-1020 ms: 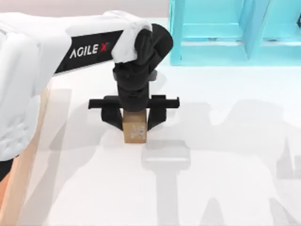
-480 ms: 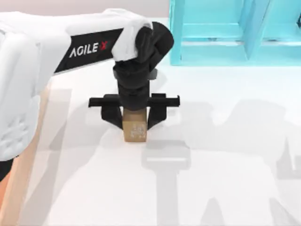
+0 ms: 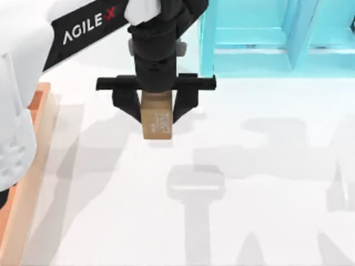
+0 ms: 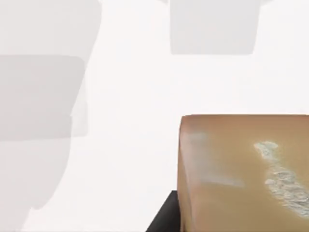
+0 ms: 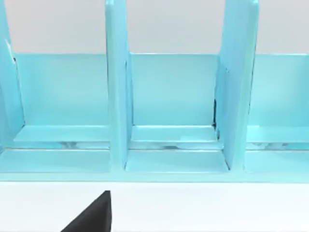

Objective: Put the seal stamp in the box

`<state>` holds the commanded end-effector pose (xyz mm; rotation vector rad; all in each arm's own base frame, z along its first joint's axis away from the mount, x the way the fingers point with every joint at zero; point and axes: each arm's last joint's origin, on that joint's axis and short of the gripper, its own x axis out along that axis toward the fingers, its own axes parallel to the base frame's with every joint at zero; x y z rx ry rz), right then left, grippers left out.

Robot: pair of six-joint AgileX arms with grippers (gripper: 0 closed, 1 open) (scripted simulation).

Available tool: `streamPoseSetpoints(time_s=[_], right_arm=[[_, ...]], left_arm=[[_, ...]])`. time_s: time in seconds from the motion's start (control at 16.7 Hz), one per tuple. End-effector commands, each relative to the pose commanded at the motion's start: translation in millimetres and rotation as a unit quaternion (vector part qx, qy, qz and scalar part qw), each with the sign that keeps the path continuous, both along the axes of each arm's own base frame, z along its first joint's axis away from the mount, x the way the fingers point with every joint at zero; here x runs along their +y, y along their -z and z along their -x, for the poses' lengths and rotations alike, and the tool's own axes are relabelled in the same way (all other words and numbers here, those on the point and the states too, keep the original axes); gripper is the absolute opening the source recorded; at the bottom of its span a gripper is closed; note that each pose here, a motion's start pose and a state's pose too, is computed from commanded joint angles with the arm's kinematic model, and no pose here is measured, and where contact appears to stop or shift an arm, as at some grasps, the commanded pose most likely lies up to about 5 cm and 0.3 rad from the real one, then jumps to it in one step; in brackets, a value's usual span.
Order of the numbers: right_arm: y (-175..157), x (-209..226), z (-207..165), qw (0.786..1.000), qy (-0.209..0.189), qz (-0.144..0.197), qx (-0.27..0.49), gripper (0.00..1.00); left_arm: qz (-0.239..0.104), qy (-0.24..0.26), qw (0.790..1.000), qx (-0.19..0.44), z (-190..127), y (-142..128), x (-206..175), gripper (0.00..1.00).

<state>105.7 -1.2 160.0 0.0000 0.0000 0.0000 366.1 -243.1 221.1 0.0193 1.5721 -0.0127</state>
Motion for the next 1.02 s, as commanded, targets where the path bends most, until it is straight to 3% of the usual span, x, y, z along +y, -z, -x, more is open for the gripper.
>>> streamPoseSetpoints(time_s=[0.54, 0.72, 1.02], right_arm=[[0, 0, 0, 1.000, 0.000, 0.000, 0.000, 1.00], [0, 0, 0, 1.000, 0.000, 0.000, 0.000, 1.00], [0, 0, 0, 1.000, 0.000, 0.000, 0.000, 1.00]], left_arm=[[0.001, 0.000, 1.000, -0.002, -5, -13, 17, 0.00], [0.005, 0.001, 1.000, -0.008, -18, -25, 70, 0.00], [0.001, -0.001, 1.000, 0.000, -17, -39, 214, 0.00]])
